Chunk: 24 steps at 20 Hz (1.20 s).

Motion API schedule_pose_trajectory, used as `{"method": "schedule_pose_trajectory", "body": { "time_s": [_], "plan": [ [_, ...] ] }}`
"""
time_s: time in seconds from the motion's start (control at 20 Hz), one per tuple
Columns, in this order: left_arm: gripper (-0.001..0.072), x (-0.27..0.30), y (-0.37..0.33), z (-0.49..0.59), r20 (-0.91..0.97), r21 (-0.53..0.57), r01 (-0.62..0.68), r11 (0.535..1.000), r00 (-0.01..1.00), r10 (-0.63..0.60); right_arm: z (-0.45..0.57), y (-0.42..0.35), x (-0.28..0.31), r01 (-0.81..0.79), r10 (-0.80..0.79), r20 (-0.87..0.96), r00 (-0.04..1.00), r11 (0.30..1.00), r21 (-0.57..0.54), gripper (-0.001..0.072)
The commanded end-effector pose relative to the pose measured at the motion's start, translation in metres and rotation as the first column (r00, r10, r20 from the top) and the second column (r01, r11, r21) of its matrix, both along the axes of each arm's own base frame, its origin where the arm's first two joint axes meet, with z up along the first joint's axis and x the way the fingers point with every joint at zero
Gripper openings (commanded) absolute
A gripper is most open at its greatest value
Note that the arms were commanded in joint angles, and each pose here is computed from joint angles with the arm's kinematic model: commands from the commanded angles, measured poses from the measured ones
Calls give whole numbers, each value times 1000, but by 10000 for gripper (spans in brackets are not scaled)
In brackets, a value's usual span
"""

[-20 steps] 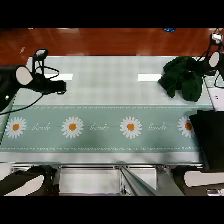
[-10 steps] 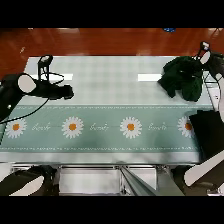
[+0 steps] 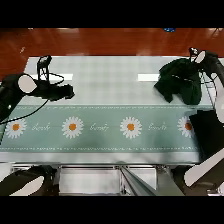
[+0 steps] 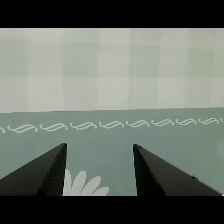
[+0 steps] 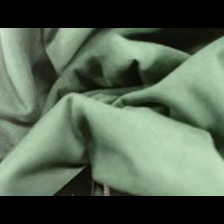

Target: Fold the shirts.

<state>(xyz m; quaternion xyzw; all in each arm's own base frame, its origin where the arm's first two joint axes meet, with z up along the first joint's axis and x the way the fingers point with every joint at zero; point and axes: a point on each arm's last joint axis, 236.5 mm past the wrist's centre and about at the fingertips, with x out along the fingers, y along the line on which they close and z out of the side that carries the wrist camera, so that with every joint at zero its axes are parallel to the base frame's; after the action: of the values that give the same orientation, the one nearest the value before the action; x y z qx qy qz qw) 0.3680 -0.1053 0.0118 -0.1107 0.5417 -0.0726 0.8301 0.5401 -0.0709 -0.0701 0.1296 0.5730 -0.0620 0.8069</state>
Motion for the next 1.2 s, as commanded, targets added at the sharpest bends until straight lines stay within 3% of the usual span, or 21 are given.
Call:
{"method": "schedule_pose_trajectory", "body": {
  "time_s": [0.0,0.2,0.4,0.7,0.85,1.0,1.15],
  "plan": [
    [509,-7,43,12,-19,81,-52,995,998,54,85,9,7,-43,43,163,986,999,-8,25],
    [508,-22,94,60,73,73,-193,978,979,188,234,38,-2,-117,104,469,877,993,-3,25],
    [508,-47,85,95,192,36,-180,983,967,170,364,74,-50,-200,168,694,701,979,-35,25],
    [508,-87,67,72,226,-21,-158,987,961,158,507,145,-137,-312,332,846,418,927,-209,25],
    [508,-86,42,85,256,-162,-141,977,950,180,547,188,-170,-396,370,879,301,887,-238,25],
    [508,-75,42,99,319,-193,-147,970,925,204,529,231,-193,-527,427,846,320,822,-216,25],
    [508,-75,42,99,321,-194,-147,970,925,204,485,285,-219,-681,525,773,355,712,-171,25]
  ]
}}
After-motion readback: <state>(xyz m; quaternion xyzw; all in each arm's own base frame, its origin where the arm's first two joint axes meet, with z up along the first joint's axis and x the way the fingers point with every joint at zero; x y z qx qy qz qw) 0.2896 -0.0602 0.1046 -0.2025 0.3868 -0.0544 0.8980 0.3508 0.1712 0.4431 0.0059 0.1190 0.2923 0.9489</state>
